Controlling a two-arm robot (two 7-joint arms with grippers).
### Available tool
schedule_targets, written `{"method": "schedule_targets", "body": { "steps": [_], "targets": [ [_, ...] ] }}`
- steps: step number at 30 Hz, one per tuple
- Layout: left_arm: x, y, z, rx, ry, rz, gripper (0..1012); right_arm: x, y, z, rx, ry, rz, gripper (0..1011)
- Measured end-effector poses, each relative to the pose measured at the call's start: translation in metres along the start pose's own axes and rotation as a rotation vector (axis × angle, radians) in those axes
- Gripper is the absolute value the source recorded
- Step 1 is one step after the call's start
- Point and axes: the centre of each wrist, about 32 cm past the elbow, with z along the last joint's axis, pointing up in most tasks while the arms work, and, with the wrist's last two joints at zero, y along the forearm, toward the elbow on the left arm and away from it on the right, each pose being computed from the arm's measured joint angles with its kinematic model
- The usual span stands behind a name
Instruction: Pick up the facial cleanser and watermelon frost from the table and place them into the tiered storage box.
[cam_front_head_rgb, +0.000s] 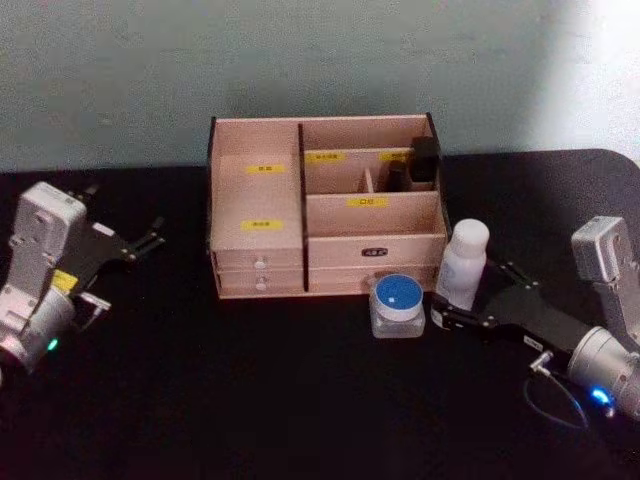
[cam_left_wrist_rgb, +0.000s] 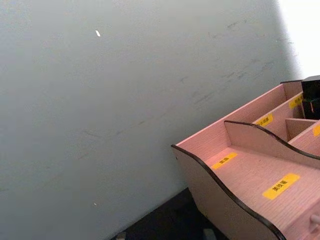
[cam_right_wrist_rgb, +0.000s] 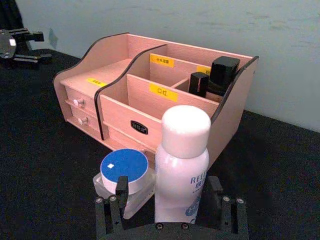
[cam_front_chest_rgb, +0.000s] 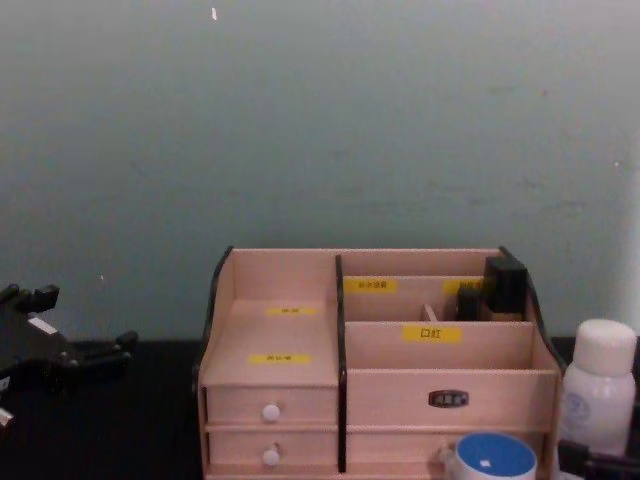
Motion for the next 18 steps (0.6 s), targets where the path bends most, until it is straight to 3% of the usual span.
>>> {"method": "schedule_targets", "body": {
  "steps": [18],
  "targets": [
    [0.0000, 0.0000, 0.0000, 0.000, 0.000, 0.000, 1001, 0.0015, 0.0064, -0.0085, 0.033, -0.017, -0.017, 1002]
  ]
}}
